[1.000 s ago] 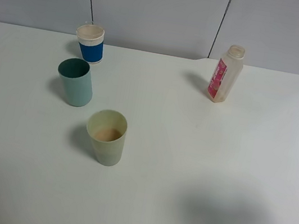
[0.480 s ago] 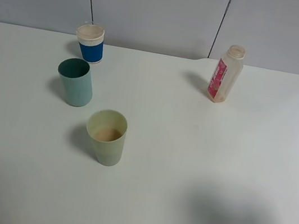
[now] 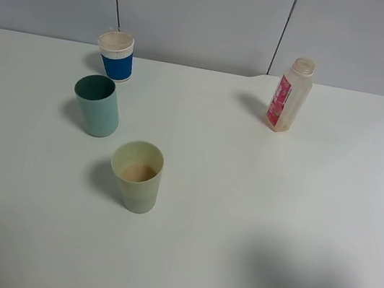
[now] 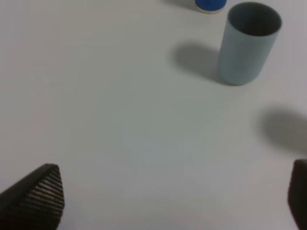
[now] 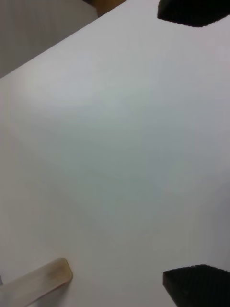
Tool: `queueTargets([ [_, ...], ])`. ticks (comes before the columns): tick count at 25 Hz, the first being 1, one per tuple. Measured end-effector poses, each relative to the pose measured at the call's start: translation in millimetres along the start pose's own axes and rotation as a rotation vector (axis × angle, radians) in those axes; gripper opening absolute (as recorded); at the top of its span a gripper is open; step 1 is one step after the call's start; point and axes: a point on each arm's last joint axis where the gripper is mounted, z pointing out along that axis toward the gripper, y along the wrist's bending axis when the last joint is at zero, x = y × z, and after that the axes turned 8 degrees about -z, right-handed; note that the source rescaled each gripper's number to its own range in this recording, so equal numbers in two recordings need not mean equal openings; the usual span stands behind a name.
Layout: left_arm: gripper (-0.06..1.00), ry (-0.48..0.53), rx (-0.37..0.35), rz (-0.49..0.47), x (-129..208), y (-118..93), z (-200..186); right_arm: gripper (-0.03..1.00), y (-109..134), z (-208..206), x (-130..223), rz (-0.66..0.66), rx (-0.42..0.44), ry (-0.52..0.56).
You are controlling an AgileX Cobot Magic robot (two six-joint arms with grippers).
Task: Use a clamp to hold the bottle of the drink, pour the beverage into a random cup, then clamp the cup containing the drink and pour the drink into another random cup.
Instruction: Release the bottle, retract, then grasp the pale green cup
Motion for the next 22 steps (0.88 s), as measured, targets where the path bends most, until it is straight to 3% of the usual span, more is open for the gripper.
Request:
queueTargets([
  [22, 0.95, 0.001, 0.000, 0.000, 0.1, 0.0, 0.0, 0.99, 0.0, 0.0, 0.0, 0.000, 0.000, 0.000],
])
